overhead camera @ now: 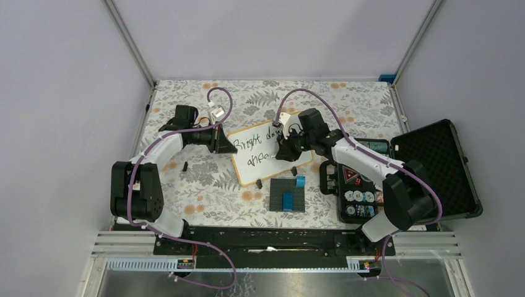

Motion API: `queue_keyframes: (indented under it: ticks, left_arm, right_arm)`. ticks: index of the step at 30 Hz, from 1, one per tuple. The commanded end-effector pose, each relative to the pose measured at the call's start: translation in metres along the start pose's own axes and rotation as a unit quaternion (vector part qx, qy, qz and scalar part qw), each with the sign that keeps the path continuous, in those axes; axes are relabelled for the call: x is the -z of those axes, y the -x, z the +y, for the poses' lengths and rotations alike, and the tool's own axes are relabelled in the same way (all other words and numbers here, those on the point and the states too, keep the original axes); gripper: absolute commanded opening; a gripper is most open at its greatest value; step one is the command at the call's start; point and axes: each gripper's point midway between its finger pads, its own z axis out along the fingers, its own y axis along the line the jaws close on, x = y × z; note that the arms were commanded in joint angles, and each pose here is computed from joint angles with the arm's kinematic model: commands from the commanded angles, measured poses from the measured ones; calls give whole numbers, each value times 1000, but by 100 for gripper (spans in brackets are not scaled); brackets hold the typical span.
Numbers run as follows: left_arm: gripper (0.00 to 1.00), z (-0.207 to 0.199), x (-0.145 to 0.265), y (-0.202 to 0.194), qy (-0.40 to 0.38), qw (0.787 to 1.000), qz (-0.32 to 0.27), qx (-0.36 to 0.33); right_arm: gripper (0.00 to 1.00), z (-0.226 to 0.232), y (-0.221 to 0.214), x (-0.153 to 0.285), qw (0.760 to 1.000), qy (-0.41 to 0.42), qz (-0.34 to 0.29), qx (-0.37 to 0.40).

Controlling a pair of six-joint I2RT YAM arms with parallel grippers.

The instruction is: Write a sentence on the whiteboard

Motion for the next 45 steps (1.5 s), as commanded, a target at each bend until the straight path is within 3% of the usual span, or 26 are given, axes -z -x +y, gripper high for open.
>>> queue_keyframes:
  ticks: [1, 34, 45]
  left_arm:
    - [0, 24, -1, 2, 51, 997, 13, -52]
    - [0, 23, 0, 3, 51, 997, 11, -53]
    - [0, 24, 0, 2, 51, 997, 13, -53]
  right_arm:
    - [0, -1, -1, -4, 1000, -2, -4, 15]
    - [0, -23, 29, 19, 998, -39, -31, 24]
    - [0, -21, 18, 14, 999, -29, -20, 16]
